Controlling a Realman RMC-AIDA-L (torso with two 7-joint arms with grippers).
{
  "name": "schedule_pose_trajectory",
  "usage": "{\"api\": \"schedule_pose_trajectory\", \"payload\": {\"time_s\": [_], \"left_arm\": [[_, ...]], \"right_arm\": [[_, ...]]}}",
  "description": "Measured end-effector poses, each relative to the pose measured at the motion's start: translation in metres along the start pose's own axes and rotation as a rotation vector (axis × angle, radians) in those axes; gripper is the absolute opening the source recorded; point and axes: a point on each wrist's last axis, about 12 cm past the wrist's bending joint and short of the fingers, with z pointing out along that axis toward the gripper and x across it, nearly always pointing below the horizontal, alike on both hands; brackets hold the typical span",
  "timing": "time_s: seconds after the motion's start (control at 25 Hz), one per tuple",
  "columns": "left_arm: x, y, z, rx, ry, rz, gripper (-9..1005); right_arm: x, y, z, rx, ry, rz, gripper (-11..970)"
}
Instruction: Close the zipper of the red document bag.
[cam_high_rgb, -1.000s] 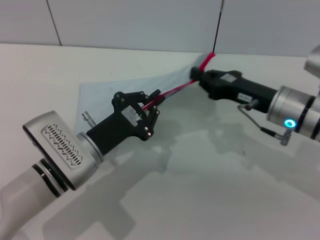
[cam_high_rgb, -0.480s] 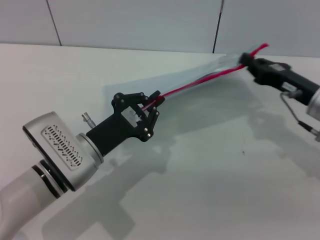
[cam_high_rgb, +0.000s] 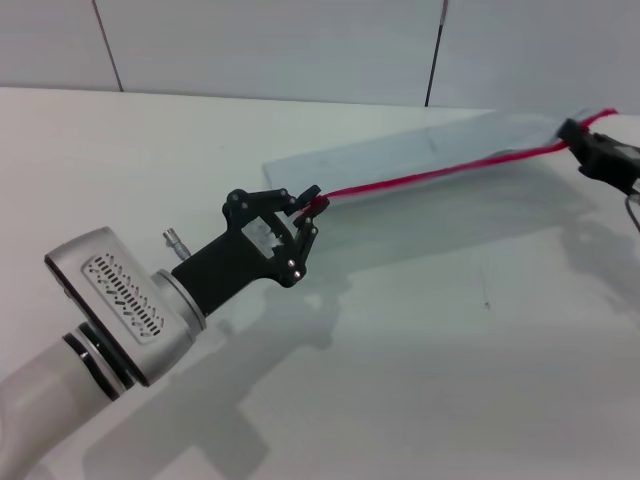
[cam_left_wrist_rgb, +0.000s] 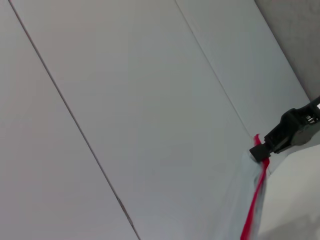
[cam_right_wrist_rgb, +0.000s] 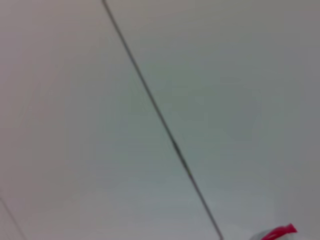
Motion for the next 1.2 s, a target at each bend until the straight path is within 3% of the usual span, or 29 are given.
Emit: {"api": "schedule_pose_trajectory", "payload": {"time_s": [0.56,0.64,0.96,1.2], "left_arm": [[0.001,0.0,-0.002,-0.006,0.005,-0.012,53],[0.001,0.0,-0.002,-0.009,0.005,-0.02,47],[0.001,0.002,-0.001,-0.044,0.006,-0.038,224],[0.002,0.006,-0.004,-0.09,0.008,-0.073,403]], "right_arm": [[0.002,-0.014,-0.014,0.074,-0.026,0.016,158],[0.001,-0.012,-0.014,0.054,-0.031,0.003,160],[0.005,0.013,-0.027,-0.126,-0.155,-0.196,171],[0.015,0.027,-0.043,-0.161,-0.276,-0.319,476]]}}
